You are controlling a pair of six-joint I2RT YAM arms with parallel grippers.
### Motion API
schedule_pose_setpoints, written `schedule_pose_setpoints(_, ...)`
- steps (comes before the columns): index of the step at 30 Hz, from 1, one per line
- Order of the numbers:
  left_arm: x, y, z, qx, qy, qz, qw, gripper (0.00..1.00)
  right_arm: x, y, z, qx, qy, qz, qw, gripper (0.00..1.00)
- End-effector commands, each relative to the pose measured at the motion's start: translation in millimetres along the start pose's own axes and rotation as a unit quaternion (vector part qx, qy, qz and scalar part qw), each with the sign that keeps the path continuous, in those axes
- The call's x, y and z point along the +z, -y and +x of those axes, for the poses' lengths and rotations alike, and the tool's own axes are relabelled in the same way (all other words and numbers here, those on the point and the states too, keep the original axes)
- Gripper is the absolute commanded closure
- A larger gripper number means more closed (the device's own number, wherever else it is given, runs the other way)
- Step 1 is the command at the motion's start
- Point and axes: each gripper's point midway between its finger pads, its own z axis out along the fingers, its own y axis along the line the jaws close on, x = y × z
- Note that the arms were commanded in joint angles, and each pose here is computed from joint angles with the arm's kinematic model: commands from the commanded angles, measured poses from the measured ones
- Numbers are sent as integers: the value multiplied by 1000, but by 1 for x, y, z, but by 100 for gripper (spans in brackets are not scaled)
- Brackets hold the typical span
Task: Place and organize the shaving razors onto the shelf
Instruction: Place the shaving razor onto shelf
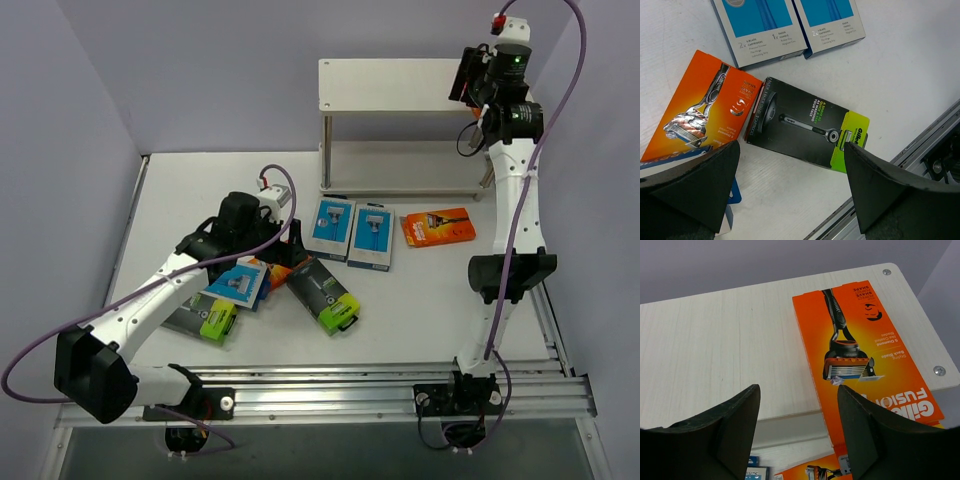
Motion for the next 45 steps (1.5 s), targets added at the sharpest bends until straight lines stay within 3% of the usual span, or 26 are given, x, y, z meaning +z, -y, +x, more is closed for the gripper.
schedule_pose_setpoints(1,-2,9,-13,14,14,18,1000,6,3,14,-25,0,41,-2,999,42)
schedule_pose_setpoints(45,18,8,6,10,-41,32,999,6,56,32,45,-46,-39,22,998,47)
